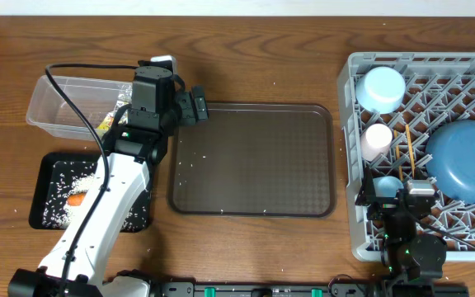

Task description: Sort waste into correct bins and load items into the dishwasher rack

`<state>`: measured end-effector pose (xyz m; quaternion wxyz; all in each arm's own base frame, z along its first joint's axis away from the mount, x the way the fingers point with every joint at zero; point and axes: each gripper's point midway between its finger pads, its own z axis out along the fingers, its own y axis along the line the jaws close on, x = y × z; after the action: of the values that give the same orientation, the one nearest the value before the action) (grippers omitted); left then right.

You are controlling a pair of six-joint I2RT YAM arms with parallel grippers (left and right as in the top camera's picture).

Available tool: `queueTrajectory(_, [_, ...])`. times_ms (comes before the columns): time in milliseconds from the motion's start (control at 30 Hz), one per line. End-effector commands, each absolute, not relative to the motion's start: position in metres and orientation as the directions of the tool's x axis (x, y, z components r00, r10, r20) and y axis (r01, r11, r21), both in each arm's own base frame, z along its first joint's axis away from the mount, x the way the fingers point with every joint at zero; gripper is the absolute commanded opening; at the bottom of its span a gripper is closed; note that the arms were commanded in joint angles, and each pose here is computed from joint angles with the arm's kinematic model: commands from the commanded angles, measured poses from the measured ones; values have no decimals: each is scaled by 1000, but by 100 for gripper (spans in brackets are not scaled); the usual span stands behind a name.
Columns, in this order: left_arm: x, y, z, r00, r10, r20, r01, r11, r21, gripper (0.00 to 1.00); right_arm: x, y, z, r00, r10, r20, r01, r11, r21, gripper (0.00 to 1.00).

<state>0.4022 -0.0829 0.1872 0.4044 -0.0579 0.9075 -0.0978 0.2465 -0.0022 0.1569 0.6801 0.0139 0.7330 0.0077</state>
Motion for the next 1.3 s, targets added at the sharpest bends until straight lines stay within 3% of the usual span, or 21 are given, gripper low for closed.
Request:
queueTrajectory(0, [402,-80,190,-658,-189,-728,-35,974,-222,98,246,-6,157,-75,-43,-996,21,999,-45,99])
queueTrajectory(300, [402,-80,190,-658,-189,-728,-35,974,-222,98,246,-11,157,-75,-47,-996,41,998,-50,99])
queueTrajectory(633, [402,-80,190,-658,-189,-728,-35,974,-222,98,245,-22,158,-58,81,-995,115,991,74,99])
queueTrajectory(1267, [402,-80,190,-658,-189,-729,-35,974,-222,98,246,-12,158,-64,71,-995,70,995,67,99])
